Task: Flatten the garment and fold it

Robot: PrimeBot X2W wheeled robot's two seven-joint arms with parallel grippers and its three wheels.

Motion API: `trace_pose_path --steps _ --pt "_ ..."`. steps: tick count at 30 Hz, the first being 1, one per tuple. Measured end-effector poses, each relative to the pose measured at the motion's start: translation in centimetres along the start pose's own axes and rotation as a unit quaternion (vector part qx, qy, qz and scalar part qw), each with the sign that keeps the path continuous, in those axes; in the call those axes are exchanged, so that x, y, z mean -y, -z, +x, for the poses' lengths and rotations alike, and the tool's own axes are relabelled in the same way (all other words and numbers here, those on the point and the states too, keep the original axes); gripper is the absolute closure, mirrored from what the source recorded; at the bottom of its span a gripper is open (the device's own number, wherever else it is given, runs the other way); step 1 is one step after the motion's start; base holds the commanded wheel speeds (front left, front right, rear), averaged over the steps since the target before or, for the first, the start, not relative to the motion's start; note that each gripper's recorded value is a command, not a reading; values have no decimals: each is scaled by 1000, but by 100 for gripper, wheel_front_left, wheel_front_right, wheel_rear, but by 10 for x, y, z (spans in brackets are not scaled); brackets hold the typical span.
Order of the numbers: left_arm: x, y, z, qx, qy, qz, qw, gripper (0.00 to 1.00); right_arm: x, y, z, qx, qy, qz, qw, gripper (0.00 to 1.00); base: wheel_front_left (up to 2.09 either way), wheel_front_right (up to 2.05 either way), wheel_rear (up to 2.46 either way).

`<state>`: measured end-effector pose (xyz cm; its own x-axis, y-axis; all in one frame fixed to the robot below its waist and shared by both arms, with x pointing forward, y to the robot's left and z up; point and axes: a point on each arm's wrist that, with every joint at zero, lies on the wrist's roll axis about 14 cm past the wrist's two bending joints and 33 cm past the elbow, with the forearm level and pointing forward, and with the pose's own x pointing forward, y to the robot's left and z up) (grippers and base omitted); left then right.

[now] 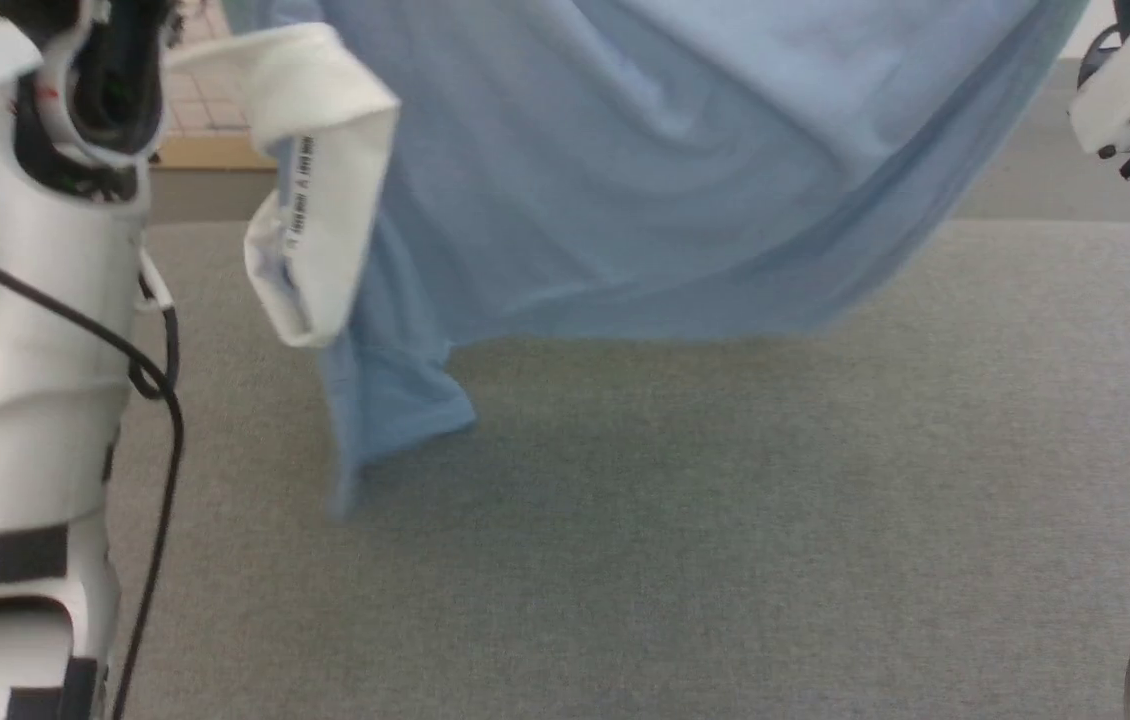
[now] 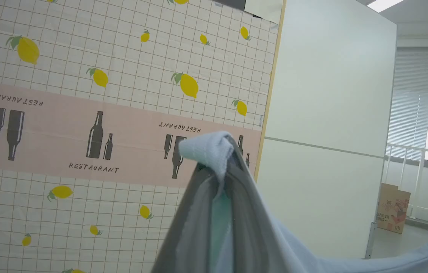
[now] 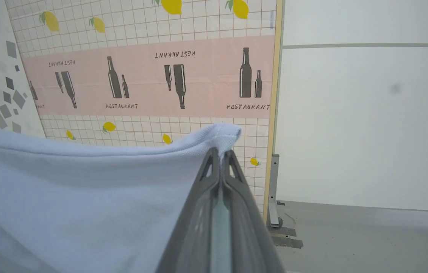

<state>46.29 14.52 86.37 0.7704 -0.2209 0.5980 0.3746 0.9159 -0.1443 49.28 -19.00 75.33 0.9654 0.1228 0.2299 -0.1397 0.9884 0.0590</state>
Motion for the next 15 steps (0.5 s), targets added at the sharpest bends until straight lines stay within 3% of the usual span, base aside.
trace_pose_path --steps 7,15 --pt "9 -15 14 -45 24 5 999 100 -1 -31 -13 -4 -2 -14 1000 100 0 0 0" --pt "26 21 32 -99 60 12 993 100 12 -22 7 -45 12 -17 999 100 0 0 0"
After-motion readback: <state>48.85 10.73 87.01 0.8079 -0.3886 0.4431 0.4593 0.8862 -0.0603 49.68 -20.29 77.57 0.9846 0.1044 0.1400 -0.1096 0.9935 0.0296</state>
